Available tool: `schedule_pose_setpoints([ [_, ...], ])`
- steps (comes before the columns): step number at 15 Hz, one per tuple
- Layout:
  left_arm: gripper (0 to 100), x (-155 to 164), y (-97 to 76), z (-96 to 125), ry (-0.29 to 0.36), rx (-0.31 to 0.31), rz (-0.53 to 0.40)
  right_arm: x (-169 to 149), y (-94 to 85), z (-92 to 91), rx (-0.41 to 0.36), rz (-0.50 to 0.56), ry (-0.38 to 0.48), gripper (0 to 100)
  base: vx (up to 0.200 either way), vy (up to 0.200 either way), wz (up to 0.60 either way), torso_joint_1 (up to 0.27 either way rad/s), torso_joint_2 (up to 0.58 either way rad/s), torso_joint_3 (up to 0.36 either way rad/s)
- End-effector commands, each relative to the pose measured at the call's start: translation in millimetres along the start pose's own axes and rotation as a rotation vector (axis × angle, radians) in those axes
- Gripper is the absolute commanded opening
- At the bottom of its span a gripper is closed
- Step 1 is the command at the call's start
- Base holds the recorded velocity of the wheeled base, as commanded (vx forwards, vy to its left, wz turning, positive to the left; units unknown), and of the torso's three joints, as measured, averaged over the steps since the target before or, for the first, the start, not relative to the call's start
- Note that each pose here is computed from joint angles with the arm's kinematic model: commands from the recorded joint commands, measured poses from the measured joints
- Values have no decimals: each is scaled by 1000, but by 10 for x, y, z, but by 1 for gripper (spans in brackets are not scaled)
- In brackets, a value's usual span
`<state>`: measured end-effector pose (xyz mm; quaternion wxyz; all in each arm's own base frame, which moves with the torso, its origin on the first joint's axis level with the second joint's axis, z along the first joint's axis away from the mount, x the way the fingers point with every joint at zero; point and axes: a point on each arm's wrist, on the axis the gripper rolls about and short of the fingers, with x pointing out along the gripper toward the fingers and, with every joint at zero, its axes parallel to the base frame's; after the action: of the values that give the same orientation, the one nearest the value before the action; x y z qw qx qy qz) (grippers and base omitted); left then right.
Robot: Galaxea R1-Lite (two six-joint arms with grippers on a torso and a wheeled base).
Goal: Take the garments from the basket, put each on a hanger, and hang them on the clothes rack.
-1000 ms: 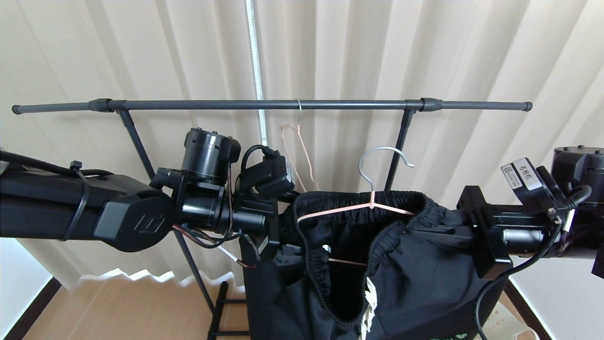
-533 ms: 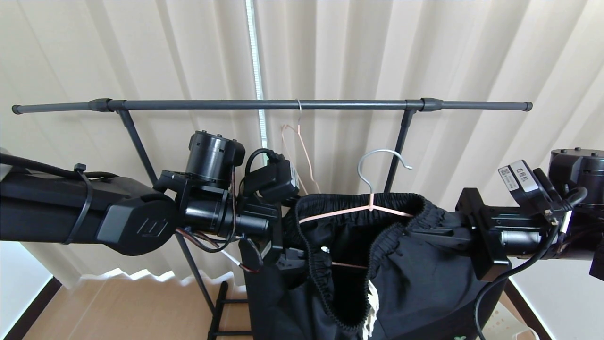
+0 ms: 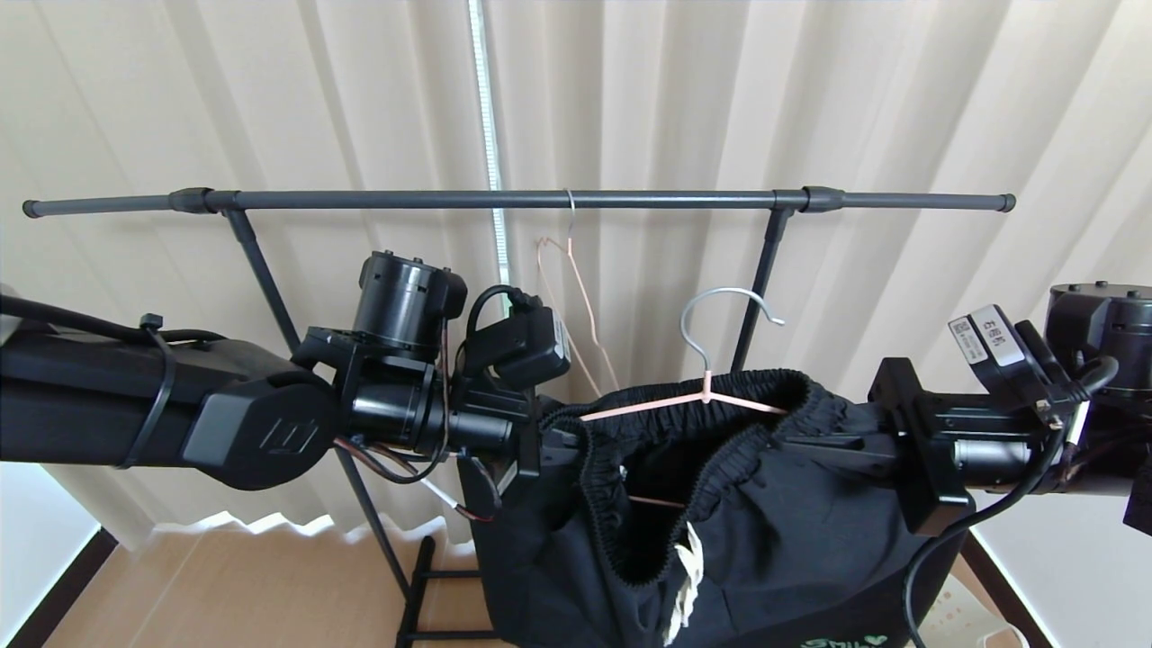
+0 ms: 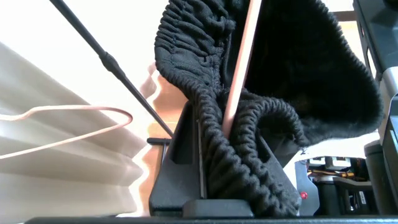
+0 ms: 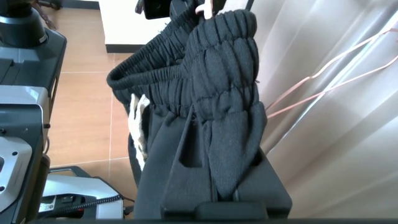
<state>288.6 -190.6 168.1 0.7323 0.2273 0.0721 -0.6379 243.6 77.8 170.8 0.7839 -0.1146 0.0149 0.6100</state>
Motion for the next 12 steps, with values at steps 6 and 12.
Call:
schedule_pose_setpoints([
  [6, 0, -69, 12, 54, -12, 16, 21, -24, -27, 6, 4, -17, 5, 0, 0, 0, 0, 0, 0, 0],
  [12, 0, -77, 38, 63, -21, 23, 36, -76, -47, -30, 13, -38, 13, 100, 0, 0, 0, 0, 0, 0],
])
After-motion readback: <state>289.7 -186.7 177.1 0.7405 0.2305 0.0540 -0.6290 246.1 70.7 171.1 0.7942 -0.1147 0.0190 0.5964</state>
